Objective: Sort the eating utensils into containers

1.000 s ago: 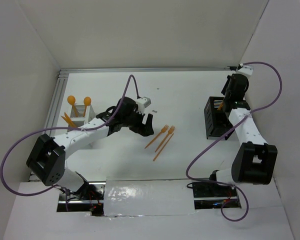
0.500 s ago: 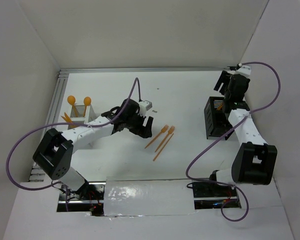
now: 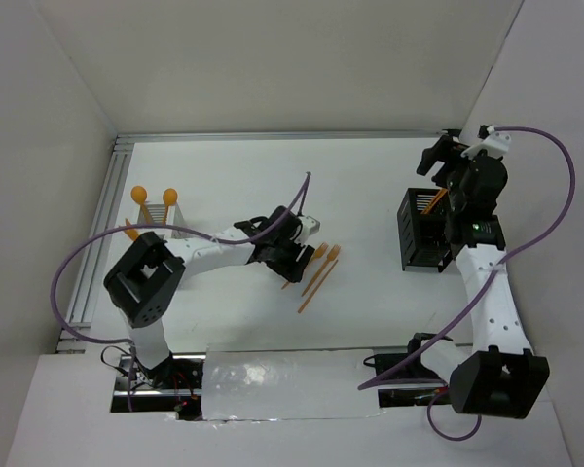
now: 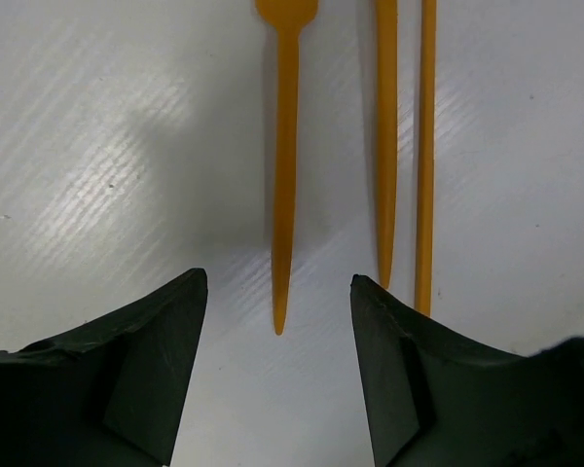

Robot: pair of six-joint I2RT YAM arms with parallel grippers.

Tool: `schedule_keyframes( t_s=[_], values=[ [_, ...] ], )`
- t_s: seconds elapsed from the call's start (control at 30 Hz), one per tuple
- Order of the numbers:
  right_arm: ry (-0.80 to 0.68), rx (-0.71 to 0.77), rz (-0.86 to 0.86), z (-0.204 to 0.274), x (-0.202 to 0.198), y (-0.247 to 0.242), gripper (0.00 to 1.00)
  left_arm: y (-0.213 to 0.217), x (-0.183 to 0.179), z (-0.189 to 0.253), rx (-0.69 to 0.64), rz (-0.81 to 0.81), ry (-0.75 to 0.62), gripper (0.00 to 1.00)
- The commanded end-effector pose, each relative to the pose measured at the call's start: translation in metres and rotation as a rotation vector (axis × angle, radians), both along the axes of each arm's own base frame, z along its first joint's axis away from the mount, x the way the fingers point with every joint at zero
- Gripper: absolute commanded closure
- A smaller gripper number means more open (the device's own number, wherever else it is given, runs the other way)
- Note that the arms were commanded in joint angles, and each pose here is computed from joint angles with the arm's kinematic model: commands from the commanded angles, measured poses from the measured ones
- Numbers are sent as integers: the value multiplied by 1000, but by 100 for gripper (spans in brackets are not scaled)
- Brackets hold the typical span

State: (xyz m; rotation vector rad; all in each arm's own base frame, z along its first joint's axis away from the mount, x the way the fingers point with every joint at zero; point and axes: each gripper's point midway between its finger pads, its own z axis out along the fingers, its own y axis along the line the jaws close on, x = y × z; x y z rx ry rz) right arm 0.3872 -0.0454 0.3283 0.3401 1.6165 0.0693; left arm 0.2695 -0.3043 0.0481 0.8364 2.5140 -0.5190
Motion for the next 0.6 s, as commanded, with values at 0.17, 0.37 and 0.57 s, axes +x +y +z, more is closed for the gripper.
schedule_keyframes(
  t_s=[0.17, 0.37, 0.57],
  values=[
    [34, 84, 93, -13, -17, 22, 8, -2, 18, -16, 135, 4, -69, 32],
    [48, 112, 131, -18, -27, 33, 7, -17, 22, -27, 181, -54, -105, 37],
    [66, 140, 113, -23, -42, 33, 3, -31, 19, -35, 174, -84, -92, 42]
  ],
)
